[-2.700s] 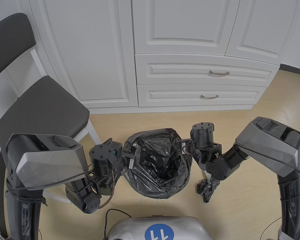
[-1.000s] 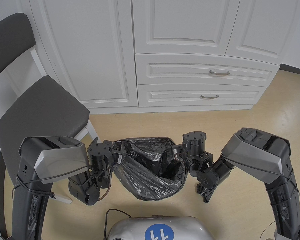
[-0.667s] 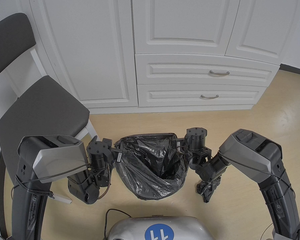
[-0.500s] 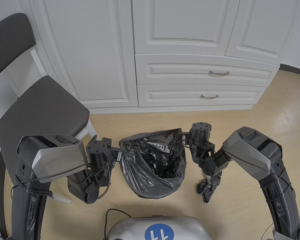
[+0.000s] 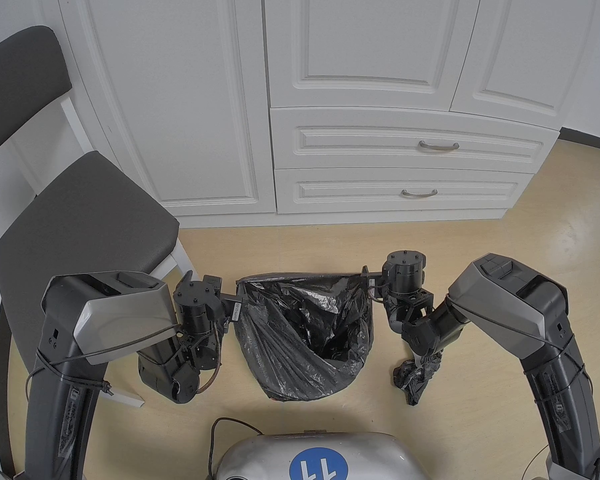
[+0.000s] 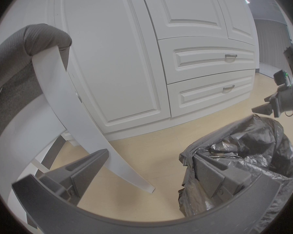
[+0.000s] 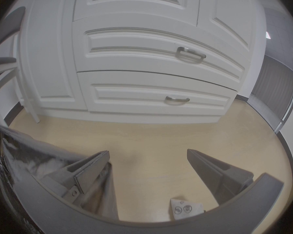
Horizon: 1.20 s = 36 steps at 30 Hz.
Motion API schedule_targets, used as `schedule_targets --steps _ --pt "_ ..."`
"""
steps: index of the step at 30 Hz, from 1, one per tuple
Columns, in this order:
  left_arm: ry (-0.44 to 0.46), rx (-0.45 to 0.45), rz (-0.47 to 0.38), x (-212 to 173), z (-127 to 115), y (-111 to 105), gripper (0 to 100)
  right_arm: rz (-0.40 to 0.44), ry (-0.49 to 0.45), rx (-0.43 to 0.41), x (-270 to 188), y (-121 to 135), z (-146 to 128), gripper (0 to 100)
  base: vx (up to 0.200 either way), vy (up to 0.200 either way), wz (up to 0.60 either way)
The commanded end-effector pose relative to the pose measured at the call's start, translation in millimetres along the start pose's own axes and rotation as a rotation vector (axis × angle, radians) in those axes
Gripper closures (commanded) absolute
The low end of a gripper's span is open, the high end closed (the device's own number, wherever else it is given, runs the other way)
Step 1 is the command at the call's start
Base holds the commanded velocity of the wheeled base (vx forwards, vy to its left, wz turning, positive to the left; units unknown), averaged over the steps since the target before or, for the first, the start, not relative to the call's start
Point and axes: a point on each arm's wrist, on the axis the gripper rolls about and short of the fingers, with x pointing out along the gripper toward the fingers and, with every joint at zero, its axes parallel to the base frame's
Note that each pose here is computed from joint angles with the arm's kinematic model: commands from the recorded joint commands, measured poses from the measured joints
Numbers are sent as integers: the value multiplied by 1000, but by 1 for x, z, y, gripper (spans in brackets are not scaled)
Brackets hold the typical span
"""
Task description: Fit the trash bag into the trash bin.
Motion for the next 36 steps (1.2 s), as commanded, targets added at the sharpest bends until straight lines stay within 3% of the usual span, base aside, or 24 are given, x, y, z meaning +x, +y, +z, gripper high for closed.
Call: schedule_targets --steps 1,5,20,31,36 --pt "22 8 18 7 -11 5 0 29 38 -32 -16 3 -3 0 0 0 0" --pt "85 35 14 6 -21 6 0 32 92 -86 -21 -1 -9 0 0 0 0" --pt "151 30 16 10 -37 8 0 32 69 -70 -21 -1 -2 0 0 0 0" --pt "134 7 -12 -1 -25 1 0 34 44 -51 -35 -8 23 0 0 0 0" --pt "118 11 -48 -22 -4 -1 0 43 26 -42 -51 -13 43 0 0 0 0"
